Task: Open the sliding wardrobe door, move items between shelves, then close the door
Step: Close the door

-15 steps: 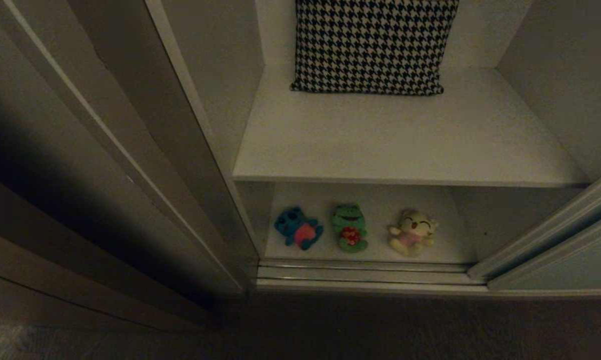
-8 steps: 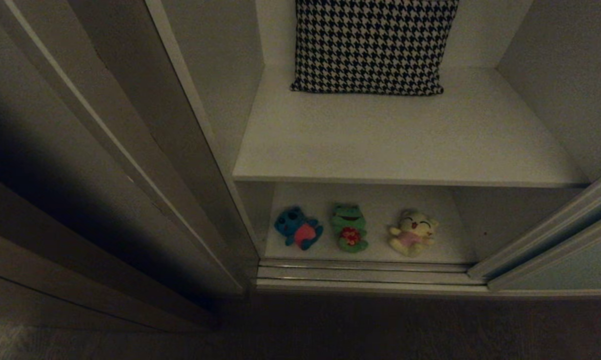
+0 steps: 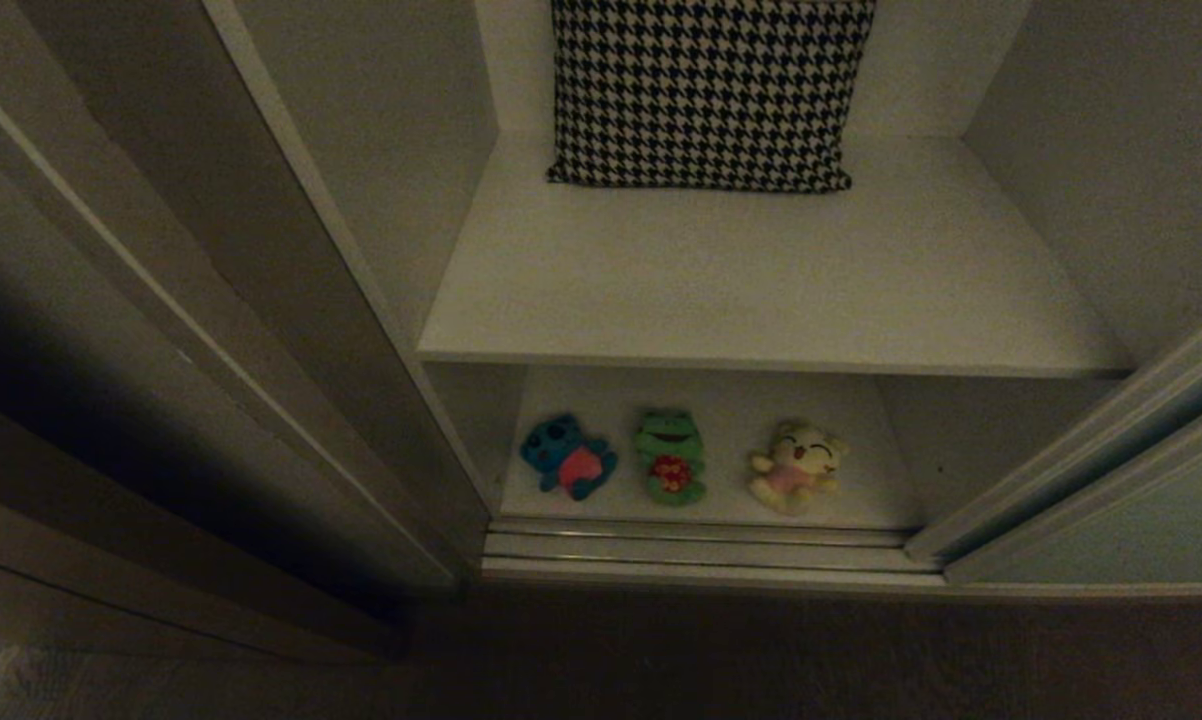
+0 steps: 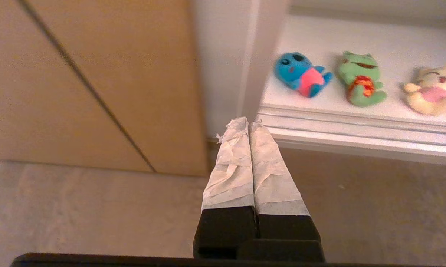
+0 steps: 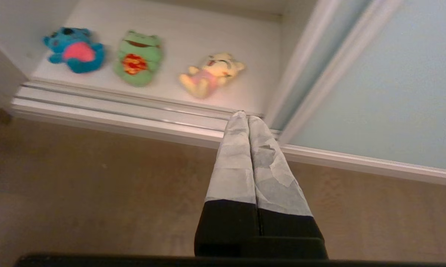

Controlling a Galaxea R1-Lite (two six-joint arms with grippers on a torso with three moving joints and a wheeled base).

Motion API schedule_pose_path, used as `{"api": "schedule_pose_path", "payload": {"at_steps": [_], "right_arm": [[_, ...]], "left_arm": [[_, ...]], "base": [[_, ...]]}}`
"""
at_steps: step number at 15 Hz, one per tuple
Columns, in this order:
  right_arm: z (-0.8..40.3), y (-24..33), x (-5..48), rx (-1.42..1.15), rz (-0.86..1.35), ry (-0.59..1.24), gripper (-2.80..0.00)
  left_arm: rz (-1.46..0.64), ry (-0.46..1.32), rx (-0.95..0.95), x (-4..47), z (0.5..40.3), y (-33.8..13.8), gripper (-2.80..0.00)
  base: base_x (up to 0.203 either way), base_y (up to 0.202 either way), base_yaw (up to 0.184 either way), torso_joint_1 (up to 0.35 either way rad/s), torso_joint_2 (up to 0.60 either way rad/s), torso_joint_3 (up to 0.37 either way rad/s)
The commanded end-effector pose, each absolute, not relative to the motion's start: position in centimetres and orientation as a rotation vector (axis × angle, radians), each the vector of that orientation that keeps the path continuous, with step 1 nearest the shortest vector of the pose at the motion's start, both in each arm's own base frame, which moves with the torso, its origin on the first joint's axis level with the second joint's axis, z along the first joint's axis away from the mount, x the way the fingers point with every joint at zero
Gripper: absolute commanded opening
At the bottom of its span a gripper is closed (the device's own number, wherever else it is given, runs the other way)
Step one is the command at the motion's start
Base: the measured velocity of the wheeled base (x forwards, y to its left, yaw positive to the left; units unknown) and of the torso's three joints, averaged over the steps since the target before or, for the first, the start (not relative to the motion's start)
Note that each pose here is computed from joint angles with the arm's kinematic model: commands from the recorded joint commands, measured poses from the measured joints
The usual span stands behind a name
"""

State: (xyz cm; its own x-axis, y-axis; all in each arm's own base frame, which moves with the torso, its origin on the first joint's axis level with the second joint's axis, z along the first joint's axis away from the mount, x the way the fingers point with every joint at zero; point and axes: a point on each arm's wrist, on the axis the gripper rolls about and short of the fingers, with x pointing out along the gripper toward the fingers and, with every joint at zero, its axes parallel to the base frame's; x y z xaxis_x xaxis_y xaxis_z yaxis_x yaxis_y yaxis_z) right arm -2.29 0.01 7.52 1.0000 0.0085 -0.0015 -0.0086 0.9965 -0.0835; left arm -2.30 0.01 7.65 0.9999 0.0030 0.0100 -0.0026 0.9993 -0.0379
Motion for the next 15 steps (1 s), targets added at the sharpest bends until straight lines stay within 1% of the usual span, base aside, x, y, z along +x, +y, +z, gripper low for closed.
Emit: {"api": "schedule_pose_path", "payload": {"at_steps": [1, 10, 12, 15], "right_arm": [[7.56, 0.01, -2.30, -0.084, 0.009, 0.000, -2.80], [7.51, 0.01, -2.29, -0.084, 0.009, 0.001, -2.80], [7.55, 0.01, -2.30, -0.084, 0.009, 0.000, -2.80], [7.55, 0.01, -2.30, -0.084, 0.009, 0.000, -2.80]], "left_arm": [[0.003, -0.009, -0.038, -2.29, 7.67, 0.01, -2.80], [0.003, -0.009, -0.040, -2.28, 7.65, 0.01, -2.80], [0.003, -0.009, -0.040, -2.29, 7.67, 0.01, -2.80], [0.003, -0.011, -0.040, -2.29, 7.68, 0.01, -2.80]], "base": [[0.000, -0.195, 0.003, 0.002, 0.01, 0.008], [0.000, -0.194, 0.001, 0.001, 0.00, 0.002], [0.000, -0.096, 0.004, 0.003, 0.00, 0.005], [0.000, 0.000, 0.000, 0.000, 0.00, 0.000]]}}
